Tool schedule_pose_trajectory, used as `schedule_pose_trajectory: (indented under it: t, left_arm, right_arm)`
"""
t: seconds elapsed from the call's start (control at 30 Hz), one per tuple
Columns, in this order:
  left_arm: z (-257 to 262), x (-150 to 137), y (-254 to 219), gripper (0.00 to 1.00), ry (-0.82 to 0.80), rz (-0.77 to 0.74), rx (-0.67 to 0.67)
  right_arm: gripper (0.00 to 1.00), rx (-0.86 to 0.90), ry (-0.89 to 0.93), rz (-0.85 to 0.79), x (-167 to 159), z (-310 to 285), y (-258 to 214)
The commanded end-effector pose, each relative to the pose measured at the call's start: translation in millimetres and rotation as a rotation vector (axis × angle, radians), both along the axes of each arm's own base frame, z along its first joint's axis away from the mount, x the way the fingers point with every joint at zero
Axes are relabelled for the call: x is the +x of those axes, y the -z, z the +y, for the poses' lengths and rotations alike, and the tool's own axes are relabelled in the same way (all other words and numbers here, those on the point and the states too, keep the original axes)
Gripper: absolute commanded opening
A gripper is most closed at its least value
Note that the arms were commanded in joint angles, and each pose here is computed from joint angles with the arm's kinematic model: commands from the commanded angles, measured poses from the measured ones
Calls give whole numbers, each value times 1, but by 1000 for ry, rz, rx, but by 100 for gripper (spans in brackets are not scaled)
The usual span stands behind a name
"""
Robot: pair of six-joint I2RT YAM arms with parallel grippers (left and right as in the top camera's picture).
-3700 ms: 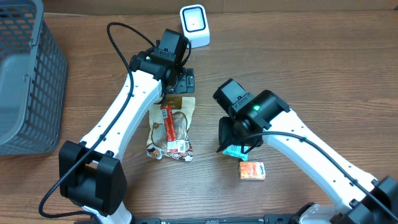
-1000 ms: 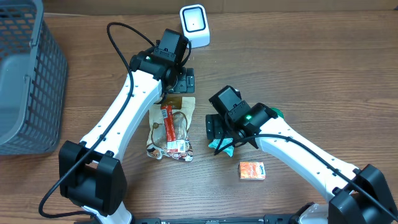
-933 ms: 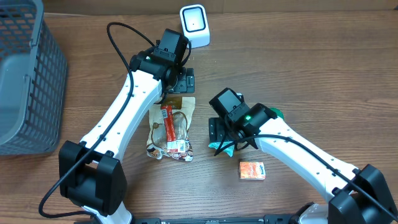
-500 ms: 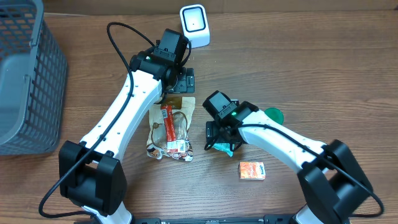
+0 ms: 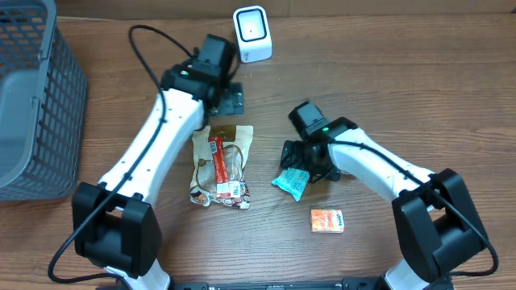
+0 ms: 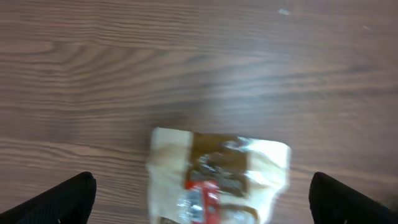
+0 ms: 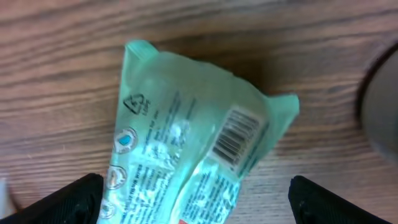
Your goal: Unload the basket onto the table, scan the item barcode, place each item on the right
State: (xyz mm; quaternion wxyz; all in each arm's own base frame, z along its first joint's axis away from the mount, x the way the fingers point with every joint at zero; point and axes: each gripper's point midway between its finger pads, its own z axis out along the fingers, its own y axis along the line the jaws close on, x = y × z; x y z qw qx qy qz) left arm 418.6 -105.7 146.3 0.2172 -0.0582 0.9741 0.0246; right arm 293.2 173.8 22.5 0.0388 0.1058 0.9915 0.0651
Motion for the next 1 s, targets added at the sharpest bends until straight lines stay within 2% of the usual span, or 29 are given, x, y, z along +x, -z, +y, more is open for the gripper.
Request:
schedule_pose_trajectory:
  t: [0.0,0.17,0.33,0.63,0.8,0.87,0.97]
  left_arm:
    - [45,14,-15,100,-116,-43,-20]
    - [70,15,-11,100,-176,-4,-155]
    - [95,17,-11,99,-232,-11,-149]
    - [97,17,-11,100,-238,-11,-149]
    - [97,17,-11,100,-237,-11,-149]
    - [97,17,-11,100,-237,-11,-149]
    - [97,17,-11,100,-237,-11,-149]
  right_arm:
    - [97,82,-25,15,-3,18,-2]
    - [97,114,-45,-36,6,31,-5]
    - [96,132,-137,-98,14,42,-9]
    - [92,147,-240,-228,39,55,-20]
    - [89,83,-225,-234,52,49,-56]
    - [89,59,-247,-214,50,47,-69]
    - [84,12,-297,-135,28,44,-75]
